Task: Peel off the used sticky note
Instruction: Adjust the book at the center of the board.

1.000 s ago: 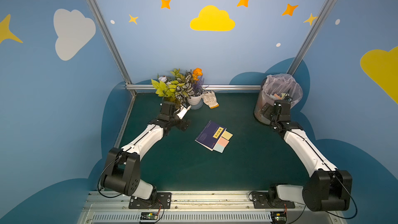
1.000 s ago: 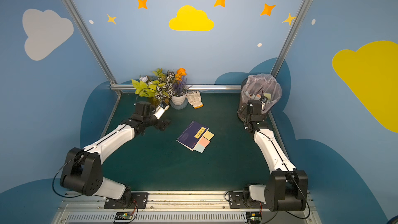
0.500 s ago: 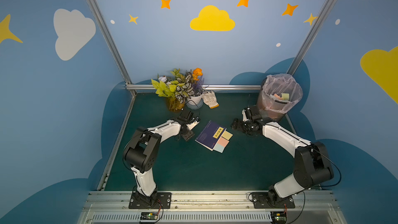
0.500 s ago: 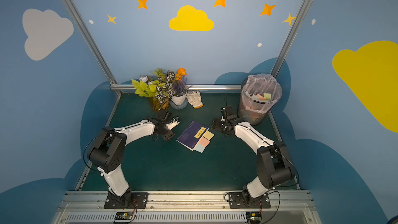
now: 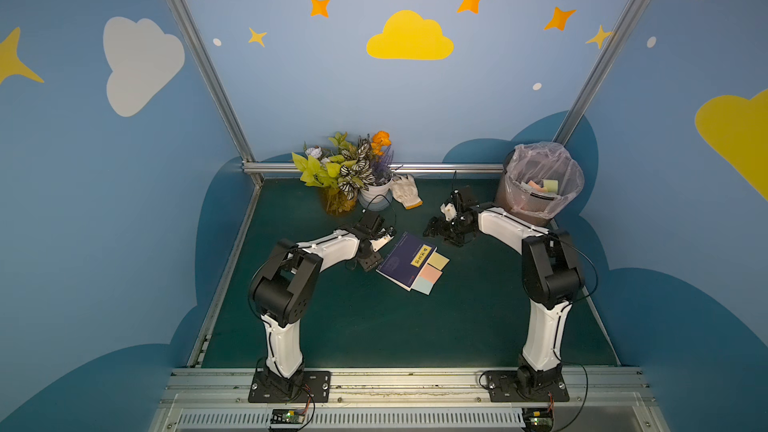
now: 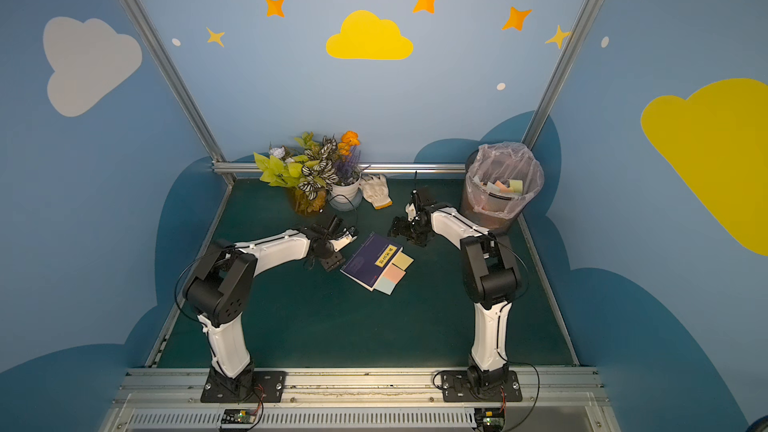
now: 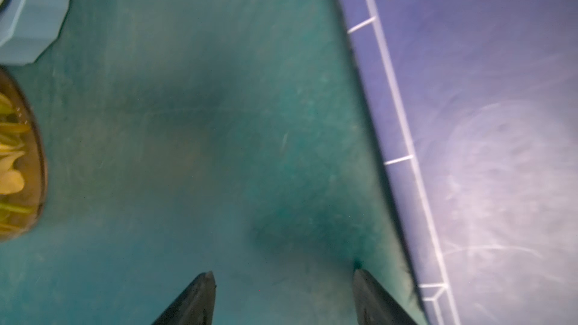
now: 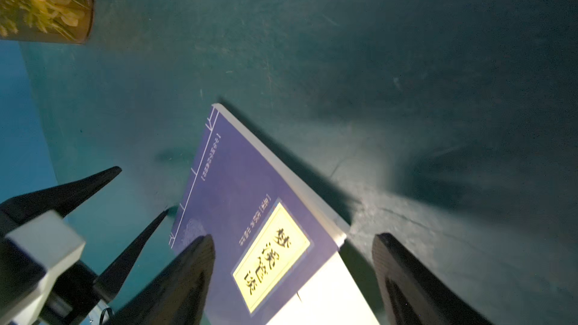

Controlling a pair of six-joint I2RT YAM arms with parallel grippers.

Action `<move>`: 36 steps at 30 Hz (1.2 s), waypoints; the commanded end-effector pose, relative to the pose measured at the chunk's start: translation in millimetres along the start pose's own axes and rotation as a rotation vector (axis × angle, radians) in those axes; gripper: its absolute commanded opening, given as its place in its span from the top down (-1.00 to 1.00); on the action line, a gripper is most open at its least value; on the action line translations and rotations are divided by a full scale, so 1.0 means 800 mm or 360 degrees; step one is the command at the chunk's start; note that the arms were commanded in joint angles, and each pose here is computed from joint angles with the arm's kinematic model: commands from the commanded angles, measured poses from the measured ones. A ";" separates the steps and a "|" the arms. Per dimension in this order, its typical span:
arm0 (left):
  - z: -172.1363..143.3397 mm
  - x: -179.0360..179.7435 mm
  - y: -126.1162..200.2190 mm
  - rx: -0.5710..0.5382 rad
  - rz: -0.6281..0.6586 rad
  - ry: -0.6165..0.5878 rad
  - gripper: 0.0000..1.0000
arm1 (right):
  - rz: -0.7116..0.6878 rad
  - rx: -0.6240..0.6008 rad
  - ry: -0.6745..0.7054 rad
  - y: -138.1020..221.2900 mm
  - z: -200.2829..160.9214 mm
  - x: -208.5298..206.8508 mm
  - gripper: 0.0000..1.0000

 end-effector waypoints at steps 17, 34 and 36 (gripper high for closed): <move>-0.050 -0.128 0.035 0.0046 -0.0548 -0.0249 -0.47 | 0.0164 0.0452 0.0238 -0.057 -0.074 0.044 -0.70; -0.026 -0.069 0.064 -0.0142 -0.0527 0.0017 -0.55 | 0.0209 0.0138 0.0038 0.030 -0.055 0.036 -0.75; -0.021 -0.064 0.064 -0.0156 -0.0521 0.0062 -0.62 | 0.0228 0.0110 0.0007 0.038 -0.062 0.034 -0.75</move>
Point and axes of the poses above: each gripper's point midway between its finger pads, its own y axis back along the fingers, its own x axis along the line the jaws close on, z = x × y, the point moved 5 cm from there along y, back along the fingers, and after that the axes turned 7 degrees about -y, right-handed, at the moved point
